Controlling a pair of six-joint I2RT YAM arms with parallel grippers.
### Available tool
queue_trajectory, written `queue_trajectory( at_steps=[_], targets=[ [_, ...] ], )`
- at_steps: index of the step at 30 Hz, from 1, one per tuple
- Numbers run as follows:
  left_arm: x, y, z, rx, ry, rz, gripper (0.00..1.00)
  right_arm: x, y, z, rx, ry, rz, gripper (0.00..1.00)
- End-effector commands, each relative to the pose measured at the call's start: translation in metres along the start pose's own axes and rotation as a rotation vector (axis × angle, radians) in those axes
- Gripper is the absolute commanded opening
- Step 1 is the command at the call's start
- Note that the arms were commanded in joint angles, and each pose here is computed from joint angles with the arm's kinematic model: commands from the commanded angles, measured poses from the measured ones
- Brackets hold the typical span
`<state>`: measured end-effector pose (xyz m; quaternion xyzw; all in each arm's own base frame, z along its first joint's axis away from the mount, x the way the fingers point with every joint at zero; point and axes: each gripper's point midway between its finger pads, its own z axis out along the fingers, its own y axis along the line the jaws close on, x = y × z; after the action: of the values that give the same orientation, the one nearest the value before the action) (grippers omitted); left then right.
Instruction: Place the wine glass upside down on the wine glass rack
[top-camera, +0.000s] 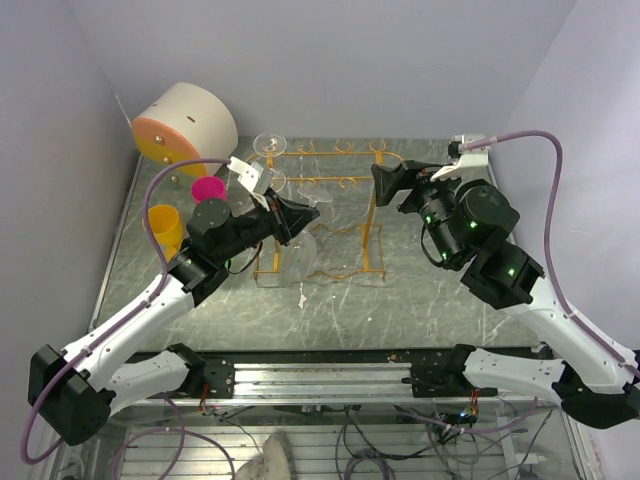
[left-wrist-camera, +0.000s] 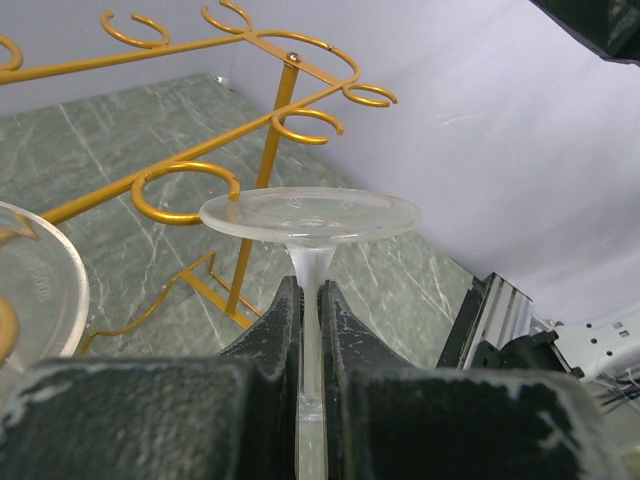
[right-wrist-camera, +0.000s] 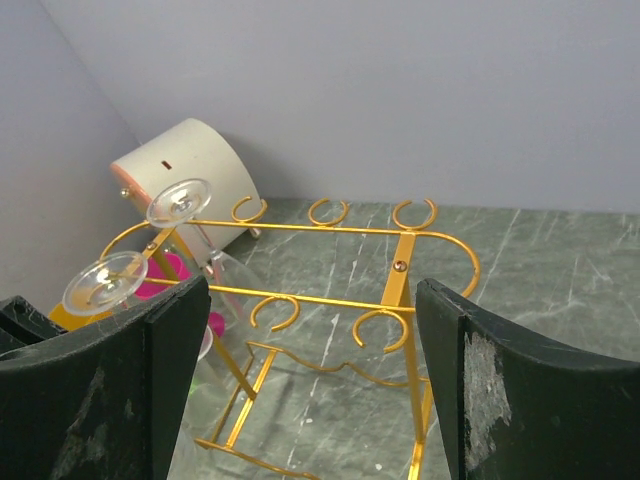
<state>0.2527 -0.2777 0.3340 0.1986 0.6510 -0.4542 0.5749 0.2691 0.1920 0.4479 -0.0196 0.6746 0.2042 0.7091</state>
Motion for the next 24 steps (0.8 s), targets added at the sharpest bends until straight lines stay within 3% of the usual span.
queue_trajectory(
  at_steps=[1,13,24],
  targets=[
    [-0.052,-0.005,0.004,0.001,-0.183,0.046,0.07,-0.012,-0.002,-0.001,-0.002,-0.017,-0.063,0.84],
    [-0.076,-0.012,-0.010,0.006,-0.205,0.029,0.07,0.003,0.005,0.006,-0.032,0.002,-0.079,0.84],
    [-0.068,-0.005,-0.021,-0.016,-0.208,0.004,0.07,0.011,-0.002,0.016,0.031,0.030,-0.092,0.84]
  ],
)
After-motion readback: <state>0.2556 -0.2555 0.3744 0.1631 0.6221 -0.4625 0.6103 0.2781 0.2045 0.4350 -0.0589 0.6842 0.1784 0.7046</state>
